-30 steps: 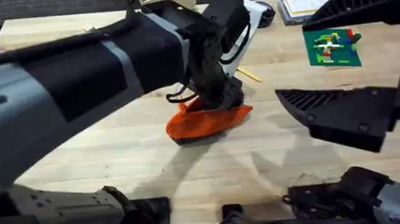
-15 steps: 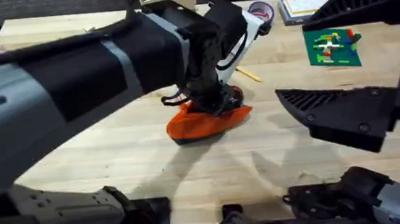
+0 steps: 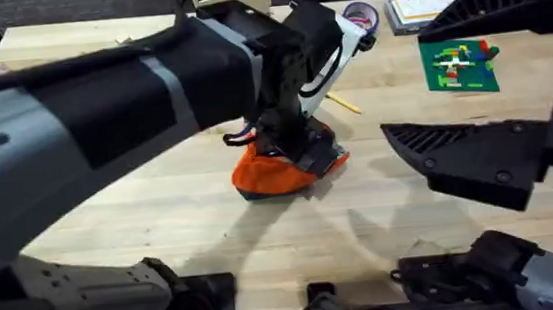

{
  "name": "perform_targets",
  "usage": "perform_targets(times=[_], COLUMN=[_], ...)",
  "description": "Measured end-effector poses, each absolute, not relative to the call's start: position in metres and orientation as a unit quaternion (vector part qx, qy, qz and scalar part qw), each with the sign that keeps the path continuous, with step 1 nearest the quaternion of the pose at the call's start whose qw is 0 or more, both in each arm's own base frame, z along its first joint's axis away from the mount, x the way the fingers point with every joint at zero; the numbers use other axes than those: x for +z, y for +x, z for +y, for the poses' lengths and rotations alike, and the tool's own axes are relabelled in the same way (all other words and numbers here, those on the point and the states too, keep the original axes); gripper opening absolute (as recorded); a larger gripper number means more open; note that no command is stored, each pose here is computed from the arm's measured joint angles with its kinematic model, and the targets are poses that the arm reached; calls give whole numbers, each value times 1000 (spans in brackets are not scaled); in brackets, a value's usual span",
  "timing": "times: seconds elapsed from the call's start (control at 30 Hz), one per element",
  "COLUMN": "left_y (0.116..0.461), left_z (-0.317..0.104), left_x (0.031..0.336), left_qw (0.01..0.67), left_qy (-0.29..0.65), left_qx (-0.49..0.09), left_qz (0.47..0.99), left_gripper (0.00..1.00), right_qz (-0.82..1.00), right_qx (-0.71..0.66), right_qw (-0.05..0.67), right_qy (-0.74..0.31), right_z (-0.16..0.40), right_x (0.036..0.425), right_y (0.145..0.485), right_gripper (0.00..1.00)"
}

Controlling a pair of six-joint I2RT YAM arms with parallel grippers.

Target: Unzip the bag, pick up the pens from the table one at a time and place them inside, then zip the bag closed.

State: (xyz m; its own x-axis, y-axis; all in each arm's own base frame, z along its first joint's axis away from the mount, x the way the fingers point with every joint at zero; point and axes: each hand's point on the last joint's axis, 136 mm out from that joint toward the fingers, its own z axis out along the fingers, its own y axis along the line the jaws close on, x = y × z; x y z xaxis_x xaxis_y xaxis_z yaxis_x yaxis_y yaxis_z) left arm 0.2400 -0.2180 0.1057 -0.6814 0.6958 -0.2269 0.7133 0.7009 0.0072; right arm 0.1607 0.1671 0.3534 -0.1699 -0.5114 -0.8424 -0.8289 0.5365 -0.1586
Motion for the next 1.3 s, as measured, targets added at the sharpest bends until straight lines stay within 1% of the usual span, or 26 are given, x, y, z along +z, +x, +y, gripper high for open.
perform_targets(times=[0.83, 0.93, 1.13, 1.3], left_y=[240, 242, 243, 245], left_z=[-218, -218, -215, -206], left_x=[108, 121, 160, 182], left_qw=[111, 133, 200, 234], left_qy=[384, 383, 382, 370], left_qx=[-40, -45, -59, -65], left_qz=[916, 913, 900, 897], left_gripper=[992, 992, 992, 993], right_qz=[745, 745, 745, 746], right_qx=[172, 172, 172, 168], right_qw=[461, 461, 462, 465], right_qy=[-450, -450, -449, -446], right_z=[167, 167, 167, 166], right_x=[353, 353, 354, 355], right_y=[161, 161, 161, 163], right_gripper=[997, 997, 997, 997])
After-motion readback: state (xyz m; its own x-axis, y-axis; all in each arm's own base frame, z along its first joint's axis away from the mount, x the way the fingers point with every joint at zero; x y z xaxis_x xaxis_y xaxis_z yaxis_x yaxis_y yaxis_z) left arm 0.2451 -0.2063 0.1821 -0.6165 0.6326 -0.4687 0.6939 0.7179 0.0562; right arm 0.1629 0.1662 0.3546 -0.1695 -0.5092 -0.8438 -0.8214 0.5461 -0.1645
